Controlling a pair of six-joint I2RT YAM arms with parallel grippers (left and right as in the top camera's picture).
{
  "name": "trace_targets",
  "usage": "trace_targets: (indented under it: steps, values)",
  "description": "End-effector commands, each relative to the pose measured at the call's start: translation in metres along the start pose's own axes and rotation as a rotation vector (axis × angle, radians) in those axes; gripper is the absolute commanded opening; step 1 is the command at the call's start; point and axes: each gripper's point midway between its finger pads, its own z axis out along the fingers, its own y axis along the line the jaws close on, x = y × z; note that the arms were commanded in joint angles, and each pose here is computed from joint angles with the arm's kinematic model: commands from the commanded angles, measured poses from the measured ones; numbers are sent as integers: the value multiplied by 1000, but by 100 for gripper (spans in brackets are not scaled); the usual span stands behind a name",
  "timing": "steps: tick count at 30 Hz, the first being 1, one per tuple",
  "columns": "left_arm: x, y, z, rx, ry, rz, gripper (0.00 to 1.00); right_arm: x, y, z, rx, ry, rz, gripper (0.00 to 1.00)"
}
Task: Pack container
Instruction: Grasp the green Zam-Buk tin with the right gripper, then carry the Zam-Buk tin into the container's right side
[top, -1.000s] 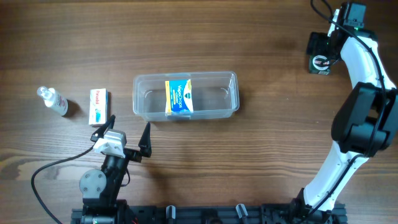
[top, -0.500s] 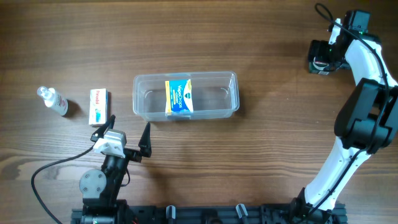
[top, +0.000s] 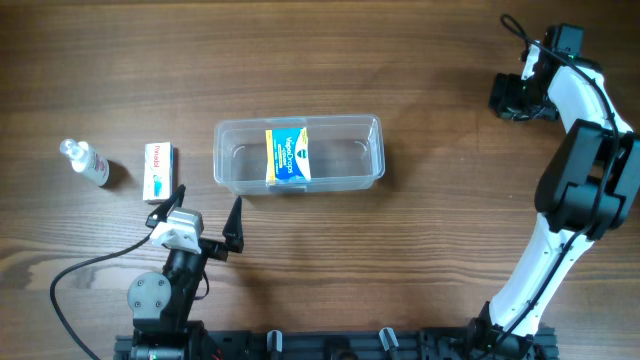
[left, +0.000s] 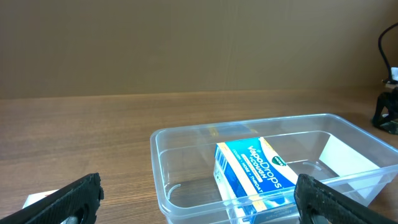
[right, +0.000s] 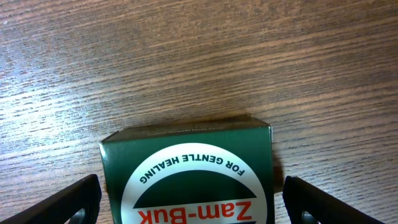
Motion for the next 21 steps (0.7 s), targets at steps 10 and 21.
trace_targets:
  steps: [10,21]
  values:
    - [2,2,0,-11,2,15,100,-3,-2,4,30,-5,22,55]
    - [2,2,0,-11,1,15,100,-34,76,-147,-359,-192,-22,59]
